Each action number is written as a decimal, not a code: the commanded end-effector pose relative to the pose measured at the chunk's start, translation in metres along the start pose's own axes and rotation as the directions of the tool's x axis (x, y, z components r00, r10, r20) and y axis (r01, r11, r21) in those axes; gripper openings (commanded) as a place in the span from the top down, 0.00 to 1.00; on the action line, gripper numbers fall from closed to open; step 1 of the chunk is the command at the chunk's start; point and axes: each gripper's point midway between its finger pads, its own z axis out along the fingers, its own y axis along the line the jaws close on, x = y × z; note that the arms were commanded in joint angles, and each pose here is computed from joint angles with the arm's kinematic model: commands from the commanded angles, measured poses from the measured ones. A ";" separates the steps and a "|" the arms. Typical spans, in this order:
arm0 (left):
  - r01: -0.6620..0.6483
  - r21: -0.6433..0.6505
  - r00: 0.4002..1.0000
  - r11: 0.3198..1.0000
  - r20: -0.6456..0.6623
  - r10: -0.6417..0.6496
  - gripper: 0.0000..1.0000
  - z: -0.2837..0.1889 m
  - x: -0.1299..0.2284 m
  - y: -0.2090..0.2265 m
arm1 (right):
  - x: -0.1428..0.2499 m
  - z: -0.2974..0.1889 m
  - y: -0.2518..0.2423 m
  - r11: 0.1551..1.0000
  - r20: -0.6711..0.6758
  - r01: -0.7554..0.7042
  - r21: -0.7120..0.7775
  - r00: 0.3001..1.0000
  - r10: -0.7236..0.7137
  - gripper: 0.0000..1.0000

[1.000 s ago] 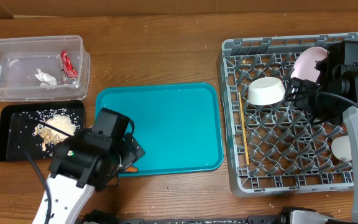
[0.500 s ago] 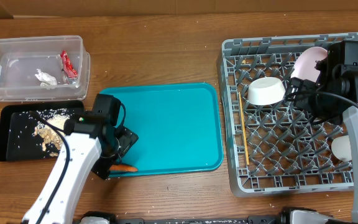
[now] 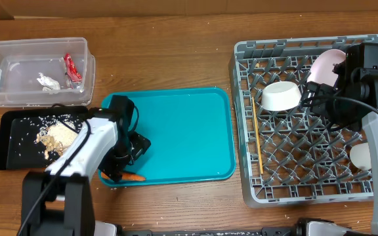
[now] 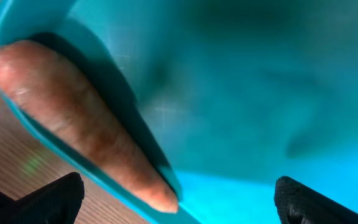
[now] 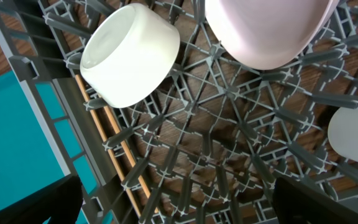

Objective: Sort waste into correct bins and load items into the dishwasher
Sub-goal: 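Reach left gripper to the carrot on the teal tray and grasp it, then lift the carrot with left gripper toward the black tray, then lower the carrot onto the black tray and open left gripper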

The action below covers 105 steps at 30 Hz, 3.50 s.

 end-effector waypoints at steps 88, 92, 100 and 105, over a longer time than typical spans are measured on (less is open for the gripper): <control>0.324 0.113 0.876 0.939 0.338 -0.343 0.96 -0.028 -0.242 0.073 | -0.006 -0.006 -0.009 0.999 0.031 0.001 0.048 1.000 -0.002 0.00; 0.319 0.105 0.893 0.942 0.300 -0.336 0.95 -0.014 -0.240 0.069 | -0.006 -0.006 -0.009 0.999 0.031 0.001 0.048 1.000 -0.002 0.00; 0.210 0.080 0.930 0.974 0.290 -0.225 0.24 -0.027 -0.239 0.066 | -0.006 -0.006 -0.009 0.999 0.032 0.001 0.050 0.999 -0.003 0.00; 0.161 0.066 0.941 0.985 0.291 -0.173 0.19 -0.068 -0.240 0.065 | -0.008 -0.006 -0.011 0.998 0.041 0.000 0.064 0.999 -0.003 0.00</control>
